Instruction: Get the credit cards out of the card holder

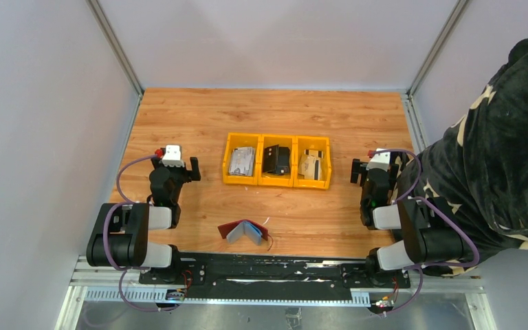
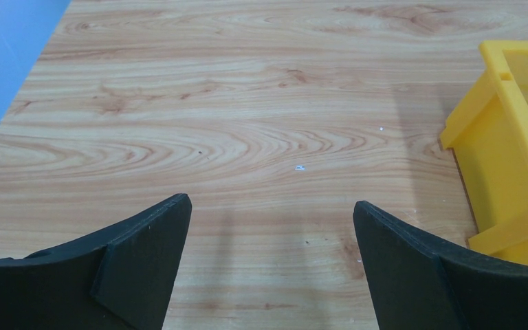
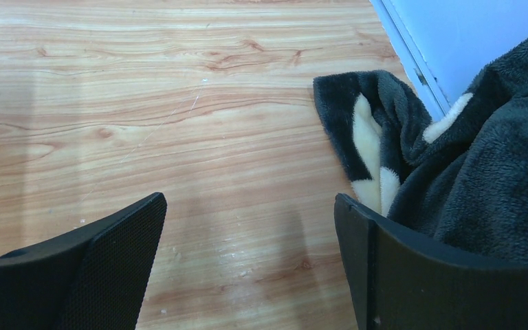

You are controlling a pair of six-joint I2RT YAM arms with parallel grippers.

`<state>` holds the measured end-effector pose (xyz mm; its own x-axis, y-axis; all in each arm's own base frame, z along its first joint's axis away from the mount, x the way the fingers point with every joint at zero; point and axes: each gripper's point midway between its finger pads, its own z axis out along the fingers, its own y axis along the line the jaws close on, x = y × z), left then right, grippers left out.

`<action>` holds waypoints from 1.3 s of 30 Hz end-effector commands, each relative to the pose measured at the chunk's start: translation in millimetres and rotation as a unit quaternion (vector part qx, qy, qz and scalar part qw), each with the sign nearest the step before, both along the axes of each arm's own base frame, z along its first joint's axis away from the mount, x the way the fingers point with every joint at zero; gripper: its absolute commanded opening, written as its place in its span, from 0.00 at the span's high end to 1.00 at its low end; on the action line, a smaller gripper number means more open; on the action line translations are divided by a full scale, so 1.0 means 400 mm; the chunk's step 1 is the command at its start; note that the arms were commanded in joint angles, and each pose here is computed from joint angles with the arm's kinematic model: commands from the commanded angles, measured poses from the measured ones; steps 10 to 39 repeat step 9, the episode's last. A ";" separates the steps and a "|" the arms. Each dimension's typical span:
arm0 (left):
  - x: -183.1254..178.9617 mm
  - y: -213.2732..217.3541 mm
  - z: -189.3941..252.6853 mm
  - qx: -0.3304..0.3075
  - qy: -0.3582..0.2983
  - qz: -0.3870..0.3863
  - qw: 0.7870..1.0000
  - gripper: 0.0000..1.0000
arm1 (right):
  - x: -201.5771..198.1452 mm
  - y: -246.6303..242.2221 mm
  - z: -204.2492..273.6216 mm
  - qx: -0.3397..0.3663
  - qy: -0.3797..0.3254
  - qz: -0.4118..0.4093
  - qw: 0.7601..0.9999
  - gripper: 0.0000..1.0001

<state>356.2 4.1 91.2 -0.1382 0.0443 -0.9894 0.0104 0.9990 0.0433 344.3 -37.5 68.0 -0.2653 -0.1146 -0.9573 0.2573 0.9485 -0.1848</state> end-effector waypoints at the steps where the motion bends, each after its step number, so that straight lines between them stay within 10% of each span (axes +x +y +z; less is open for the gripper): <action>1: 0.013 0.005 0.028 0.007 -0.019 0.006 1.000 0.00 | 0.008 -0.012 0.019 -0.003 -0.015 -0.006 1.000 0.05; 39: 0.015 -0.012 0.026 0.013 -0.015 0.004 1.000 0.00 | 0.008 -0.012 0.019 -0.003 -0.015 -0.006 1.000 0.04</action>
